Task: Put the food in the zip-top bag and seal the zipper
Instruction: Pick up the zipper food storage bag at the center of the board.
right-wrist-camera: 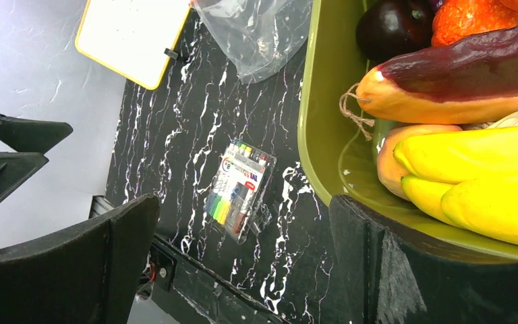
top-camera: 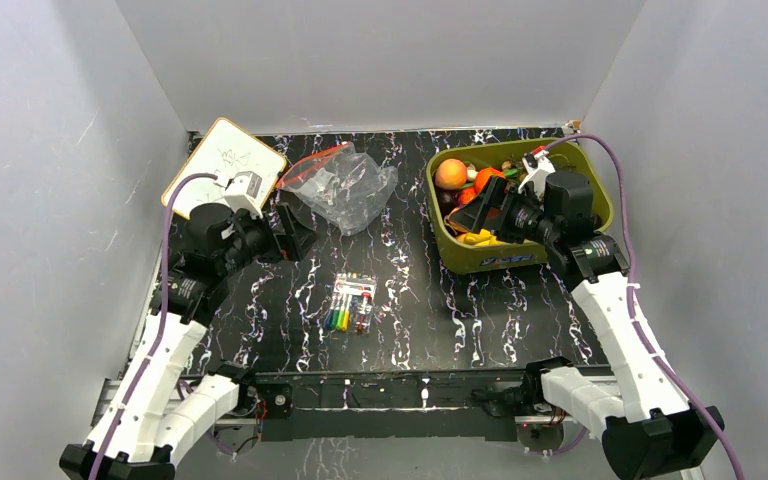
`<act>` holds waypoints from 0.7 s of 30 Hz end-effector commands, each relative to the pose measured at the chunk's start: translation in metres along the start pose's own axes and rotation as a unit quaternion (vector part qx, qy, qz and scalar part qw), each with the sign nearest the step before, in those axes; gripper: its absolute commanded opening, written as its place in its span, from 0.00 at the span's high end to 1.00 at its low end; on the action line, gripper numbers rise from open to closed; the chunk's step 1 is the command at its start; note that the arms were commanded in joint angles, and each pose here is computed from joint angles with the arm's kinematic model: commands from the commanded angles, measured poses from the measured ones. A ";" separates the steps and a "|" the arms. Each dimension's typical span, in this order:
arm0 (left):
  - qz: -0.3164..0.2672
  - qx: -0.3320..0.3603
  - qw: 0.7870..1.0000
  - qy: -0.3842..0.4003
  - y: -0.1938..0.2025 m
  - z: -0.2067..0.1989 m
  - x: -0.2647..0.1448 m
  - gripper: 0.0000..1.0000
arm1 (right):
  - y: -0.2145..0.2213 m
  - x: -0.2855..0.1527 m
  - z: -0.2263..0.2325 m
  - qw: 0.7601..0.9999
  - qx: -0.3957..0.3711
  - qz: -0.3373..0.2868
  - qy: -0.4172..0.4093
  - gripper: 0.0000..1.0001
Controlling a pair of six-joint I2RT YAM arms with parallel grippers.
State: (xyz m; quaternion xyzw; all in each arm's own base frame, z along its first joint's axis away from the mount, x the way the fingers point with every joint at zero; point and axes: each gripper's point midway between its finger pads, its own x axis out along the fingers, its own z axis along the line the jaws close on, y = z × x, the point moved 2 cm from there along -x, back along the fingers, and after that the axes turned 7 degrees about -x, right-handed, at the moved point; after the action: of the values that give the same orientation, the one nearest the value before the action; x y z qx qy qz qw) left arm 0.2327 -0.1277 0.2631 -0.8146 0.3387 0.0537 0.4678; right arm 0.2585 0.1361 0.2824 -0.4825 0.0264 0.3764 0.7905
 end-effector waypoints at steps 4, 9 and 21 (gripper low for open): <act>-0.036 0.012 0.999 0.020 -0.012 -0.009 -0.013 0.02 | -0.018 -0.007 0.015 0.998 -0.019 -0.041 -0.031 0.02; -0.027 0.021 0.999 0.001 -0.011 -0.004 -0.013 0.02 | -0.022 -0.009 0.024 0.997 -0.022 -0.054 -0.058 0.03; 0.003 0.036 0.999 -0.016 -0.005 0.000 -0.021 0.04 | -0.038 0.043 0.042 0.998 -0.046 -0.051 -0.001 0.31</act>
State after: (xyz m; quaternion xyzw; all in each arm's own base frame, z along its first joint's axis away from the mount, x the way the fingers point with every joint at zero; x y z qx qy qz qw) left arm 0.2227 -0.1195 0.2641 -0.7996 0.3369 0.0570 0.4939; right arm 0.2726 0.1697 0.2859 -0.4862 0.0115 0.3858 0.7840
